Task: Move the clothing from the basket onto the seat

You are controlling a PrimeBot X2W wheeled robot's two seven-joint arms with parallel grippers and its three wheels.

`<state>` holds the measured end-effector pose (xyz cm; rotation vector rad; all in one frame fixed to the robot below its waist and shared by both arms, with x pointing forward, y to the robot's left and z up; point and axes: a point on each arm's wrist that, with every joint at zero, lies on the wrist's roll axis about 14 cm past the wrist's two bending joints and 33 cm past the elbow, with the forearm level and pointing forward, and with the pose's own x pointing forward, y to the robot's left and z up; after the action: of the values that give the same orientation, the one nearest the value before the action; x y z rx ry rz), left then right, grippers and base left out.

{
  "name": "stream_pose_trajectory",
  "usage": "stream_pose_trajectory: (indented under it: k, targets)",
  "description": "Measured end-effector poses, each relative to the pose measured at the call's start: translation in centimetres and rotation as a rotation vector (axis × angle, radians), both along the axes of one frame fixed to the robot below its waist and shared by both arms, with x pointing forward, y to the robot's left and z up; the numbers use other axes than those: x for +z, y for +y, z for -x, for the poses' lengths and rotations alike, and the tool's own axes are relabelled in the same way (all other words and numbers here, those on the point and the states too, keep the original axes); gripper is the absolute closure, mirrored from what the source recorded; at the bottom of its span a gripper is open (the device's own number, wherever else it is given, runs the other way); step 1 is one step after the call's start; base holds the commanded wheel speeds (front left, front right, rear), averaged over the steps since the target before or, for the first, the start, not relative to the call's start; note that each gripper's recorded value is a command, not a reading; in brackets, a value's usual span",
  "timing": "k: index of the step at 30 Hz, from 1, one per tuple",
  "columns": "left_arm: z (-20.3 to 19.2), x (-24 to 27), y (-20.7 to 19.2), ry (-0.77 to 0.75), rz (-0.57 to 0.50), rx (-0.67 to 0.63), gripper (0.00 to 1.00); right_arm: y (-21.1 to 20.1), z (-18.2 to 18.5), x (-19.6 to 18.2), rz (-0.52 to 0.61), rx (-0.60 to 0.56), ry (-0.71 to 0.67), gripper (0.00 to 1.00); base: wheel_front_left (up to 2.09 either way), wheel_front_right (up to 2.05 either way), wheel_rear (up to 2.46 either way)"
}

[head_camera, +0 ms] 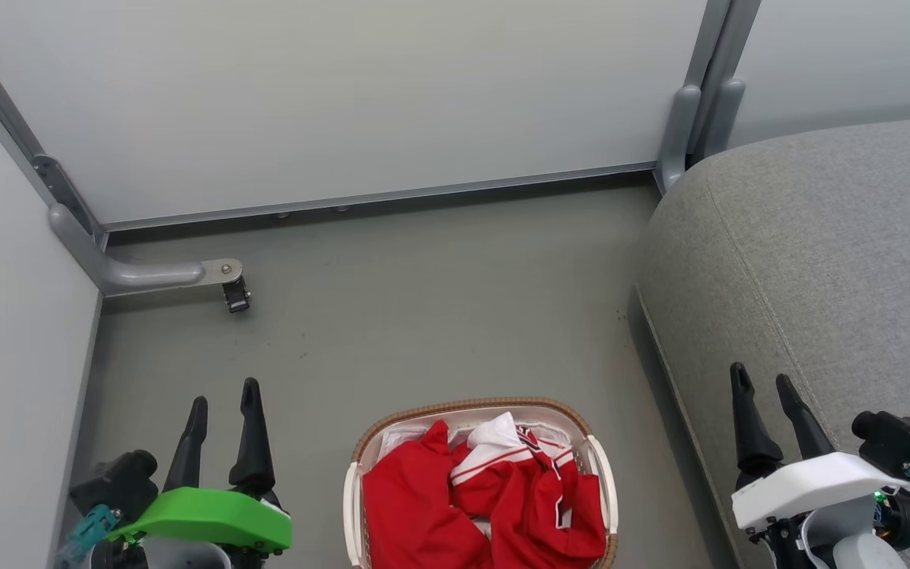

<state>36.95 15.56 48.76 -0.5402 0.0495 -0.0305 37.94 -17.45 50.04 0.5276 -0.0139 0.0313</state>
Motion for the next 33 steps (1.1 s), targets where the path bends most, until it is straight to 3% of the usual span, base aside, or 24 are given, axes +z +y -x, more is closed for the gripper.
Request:
stream_pose_trajectory:
  k: [33]
  targets:
    - [0.9, -1.7, -1.3, -0.002, -0.257, -0.054, 0.00, 2.0, 0.1, -0.2, 0.301, 0.075, -0.042, 0.00, 0.00, 0.00, 0.00]
